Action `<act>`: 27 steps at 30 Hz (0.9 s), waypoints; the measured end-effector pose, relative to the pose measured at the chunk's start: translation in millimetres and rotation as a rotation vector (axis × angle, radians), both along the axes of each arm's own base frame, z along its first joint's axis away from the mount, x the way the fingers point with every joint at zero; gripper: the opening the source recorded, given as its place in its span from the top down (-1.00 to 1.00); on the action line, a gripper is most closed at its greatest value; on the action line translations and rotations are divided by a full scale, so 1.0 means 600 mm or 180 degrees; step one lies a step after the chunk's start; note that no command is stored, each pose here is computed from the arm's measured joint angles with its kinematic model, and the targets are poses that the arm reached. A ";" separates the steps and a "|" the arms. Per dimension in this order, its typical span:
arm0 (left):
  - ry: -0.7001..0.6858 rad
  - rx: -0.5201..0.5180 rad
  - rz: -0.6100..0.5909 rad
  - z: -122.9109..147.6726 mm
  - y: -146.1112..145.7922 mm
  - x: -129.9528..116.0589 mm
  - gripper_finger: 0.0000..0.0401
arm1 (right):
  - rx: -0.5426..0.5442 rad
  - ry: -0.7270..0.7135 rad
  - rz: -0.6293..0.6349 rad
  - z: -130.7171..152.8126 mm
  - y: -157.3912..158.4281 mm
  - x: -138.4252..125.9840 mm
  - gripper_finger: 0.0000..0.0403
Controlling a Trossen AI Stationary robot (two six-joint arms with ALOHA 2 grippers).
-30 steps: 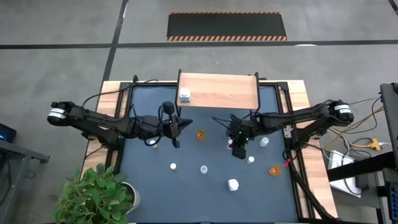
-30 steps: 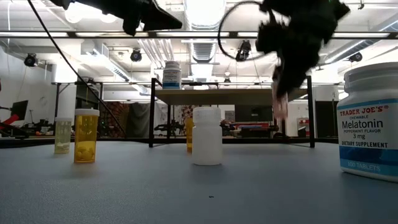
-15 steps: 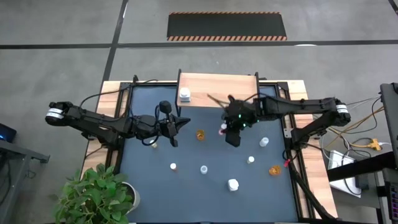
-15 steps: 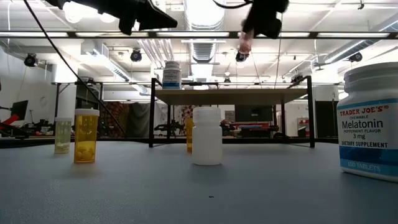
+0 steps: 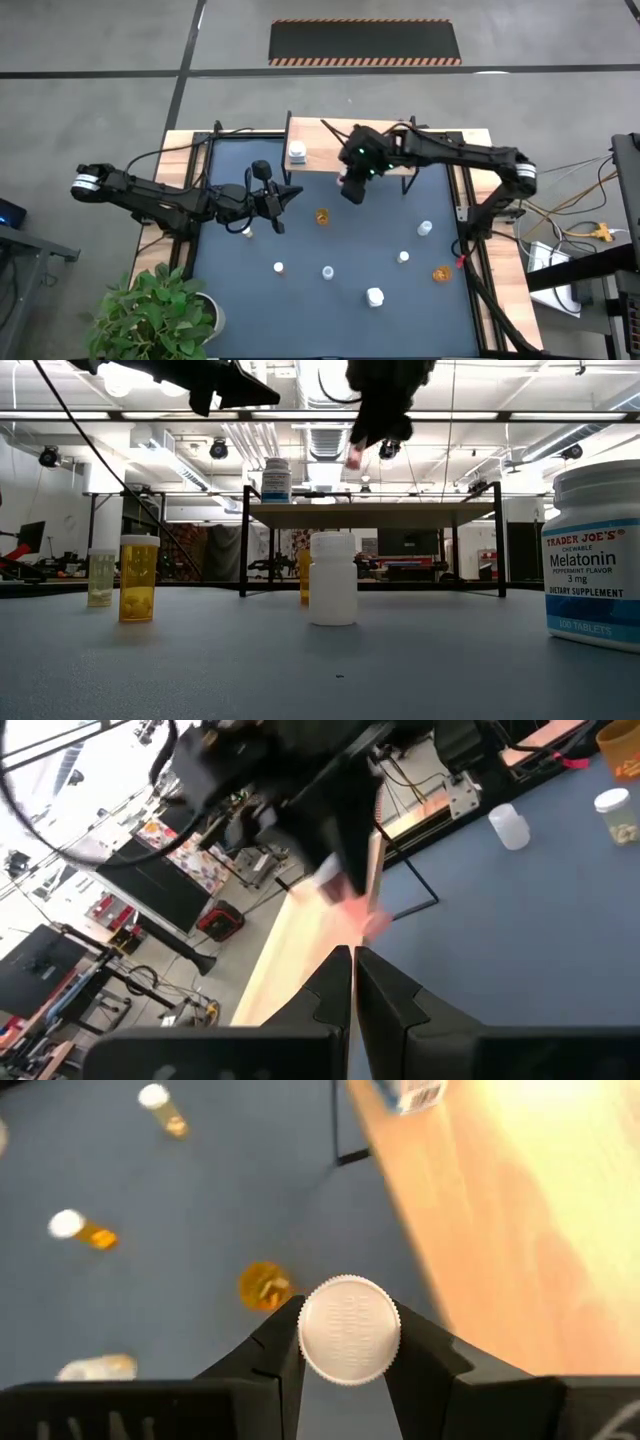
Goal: Pick and place medicine bottles onto shelf by color
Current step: Put the pink pill bottle on the shelf
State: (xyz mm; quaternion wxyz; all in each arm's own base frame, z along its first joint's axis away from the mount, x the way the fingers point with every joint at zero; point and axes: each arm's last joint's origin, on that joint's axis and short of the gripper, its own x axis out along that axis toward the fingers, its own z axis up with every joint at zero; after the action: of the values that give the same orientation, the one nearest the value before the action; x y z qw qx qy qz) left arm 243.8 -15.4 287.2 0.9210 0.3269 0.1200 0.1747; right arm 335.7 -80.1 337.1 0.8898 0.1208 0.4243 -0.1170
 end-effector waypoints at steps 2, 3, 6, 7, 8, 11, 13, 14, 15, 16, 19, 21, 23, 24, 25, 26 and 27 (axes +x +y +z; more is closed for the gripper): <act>0.0001 0.0000 0.0001 0.000 0.000 0.000 1.00 | -0.0058 0.0018 0.0004 -0.001 -0.016 0.012 0.48; 0.0001 0.0000 0.0001 0.000 0.000 0.000 1.00 | -0.0089 0.0039 0.0006 -0.001 -0.025 0.017 0.48; 0.0002 0.0000 0.0002 0.000 0.000 0.000 1.00 | -0.0132 0.0173 0.0021 -0.008 -0.046 0.030 0.48; 0.0002 -0.0001 0.0003 0.000 0.000 0.000 1.00 | -0.0150 0.0204 0.0035 -0.009 -0.052 0.035 0.48; 0.0002 -0.0001 0.0003 0.000 0.000 0.000 1.00 | -0.0158 0.0236 0.0032 -0.010 -0.057 0.038 0.48; 0.0003 0.0000 0.0004 0.000 0.000 0.000 1.00 | -0.0214 0.0274 0.0024 -0.012 -0.068 0.046 0.48; 0.0002 0.0000 0.0005 0.000 0.000 0.000 1.00 | -0.0232 0.0283 0.0026 -0.014 -0.072 0.050 0.48; 0.0002 0.0000 0.0004 0.000 0.000 0.000 1.00 | -0.0230 0.0292 0.0025 -0.014 -0.074 0.051 0.48; 0.0002 0.0000 0.0005 0.000 0.000 0.000 1.00 | -0.0228 0.0297 0.0020 -0.015 -0.075 0.052 0.48; 0.0002 0.0000 0.0004 0.000 0.000 0.000 1.00 | -0.0227 0.0300 0.0013 -0.016 -0.076 0.051 0.48; 0.0002 0.0000 0.0005 0.000 0.000 0.000 1.00 | -0.0228 0.0304 0.0004 -0.016 -0.078 0.051 0.48; 0.0002 0.0000 0.0005 0.000 0.000 0.000 1.00 | -0.0226 0.0314 0.0004 -0.017 -0.078 0.051 0.48; 0.0003 0.0000 0.0005 0.000 0.000 0.000 1.00 | -0.0222 0.0338 -0.0002 -0.018 -0.078 0.050 0.48; 0.0003 0.0000 0.0005 0.000 0.000 0.000 1.00 | -0.0222 0.0340 -0.0018 -0.018 -0.077 0.050 0.48; 0.0004 0.0000 0.0005 0.000 0.000 0.000 1.00 | -0.0233 0.0346 -0.0037 -0.018 -0.078 0.050 0.48; 0.0003 0.0000 0.0005 0.000 0.000 0.000 1.00 | -0.0266 0.0363 -0.0065 -0.018 -0.078 0.049 0.48; 0.0003 0.0000 0.0005 0.000 0.000 0.000 1.00 | -0.0307 0.0379 -0.0094 -0.018 -0.079 0.049 0.48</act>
State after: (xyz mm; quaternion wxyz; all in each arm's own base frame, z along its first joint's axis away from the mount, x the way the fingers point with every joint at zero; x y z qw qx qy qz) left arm 243.8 -15.3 287.1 0.9208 0.3269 0.1207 0.1752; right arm 365.2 -127.5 326.1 0.8659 0.0770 0.4686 -0.1574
